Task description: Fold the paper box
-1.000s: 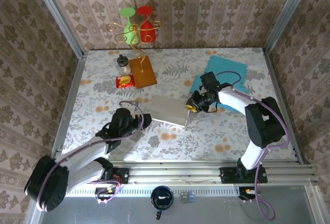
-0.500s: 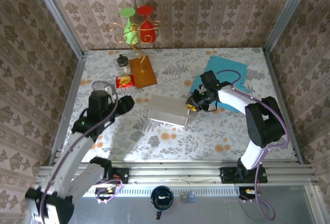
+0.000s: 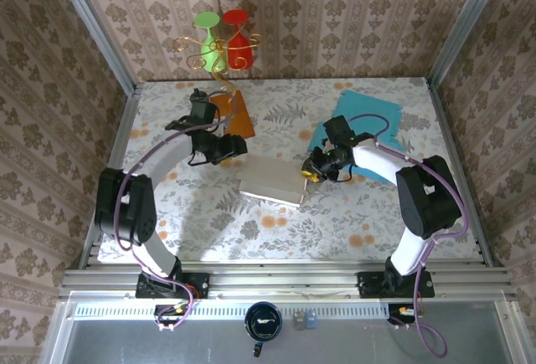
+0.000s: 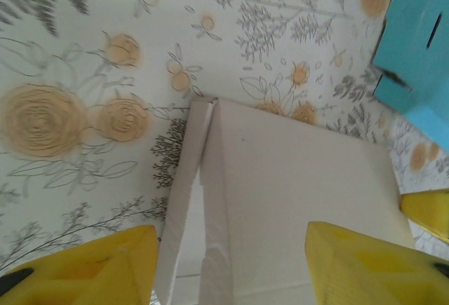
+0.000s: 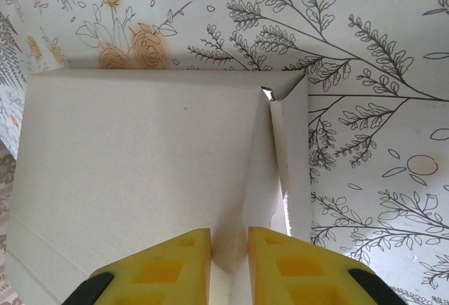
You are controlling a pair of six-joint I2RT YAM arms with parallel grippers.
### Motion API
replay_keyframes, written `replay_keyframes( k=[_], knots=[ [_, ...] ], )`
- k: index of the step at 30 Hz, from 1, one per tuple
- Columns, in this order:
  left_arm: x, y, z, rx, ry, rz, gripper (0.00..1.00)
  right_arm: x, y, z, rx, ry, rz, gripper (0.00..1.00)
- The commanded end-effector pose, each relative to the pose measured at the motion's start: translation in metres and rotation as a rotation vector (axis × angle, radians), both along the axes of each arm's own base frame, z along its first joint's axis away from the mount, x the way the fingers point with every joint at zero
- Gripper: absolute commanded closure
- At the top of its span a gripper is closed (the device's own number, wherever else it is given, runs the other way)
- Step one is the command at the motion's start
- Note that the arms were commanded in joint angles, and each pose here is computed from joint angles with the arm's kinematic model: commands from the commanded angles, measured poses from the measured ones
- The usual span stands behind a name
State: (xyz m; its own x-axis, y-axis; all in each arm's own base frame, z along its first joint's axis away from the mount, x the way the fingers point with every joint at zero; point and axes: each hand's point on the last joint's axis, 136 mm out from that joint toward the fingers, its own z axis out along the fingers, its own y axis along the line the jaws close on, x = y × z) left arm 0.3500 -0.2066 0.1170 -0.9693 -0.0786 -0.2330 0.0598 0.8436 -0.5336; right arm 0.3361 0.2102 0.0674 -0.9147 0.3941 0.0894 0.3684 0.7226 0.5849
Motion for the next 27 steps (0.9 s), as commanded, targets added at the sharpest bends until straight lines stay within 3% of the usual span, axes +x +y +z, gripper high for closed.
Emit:
replay_keyframes(
  k=[1,10,20,27],
  knots=[
    [-0.008,-0.016,-0.002,-0.01,0.007,-0.088,0.44,0.004,0.0,-0.005,-0.031,0.002,0.003,0.78],
    [-0.017,-0.016,-0.03,0.023,0.048,-0.101,0.55,0.005,0.0,-0.004,-0.032,0.0,0.003,0.78],
    [-0.025,-0.015,-0.046,0.038,0.061,-0.087,0.58,0.004,0.001,-0.005,-0.033,0.005,0.005,0.78],
    [-0.028,-0.018,-0.052,0.039,0.068,-0.073,0.71,0.004,0.0,-0.006,-0.032,0.005,0.007,0.78]
  ],
)
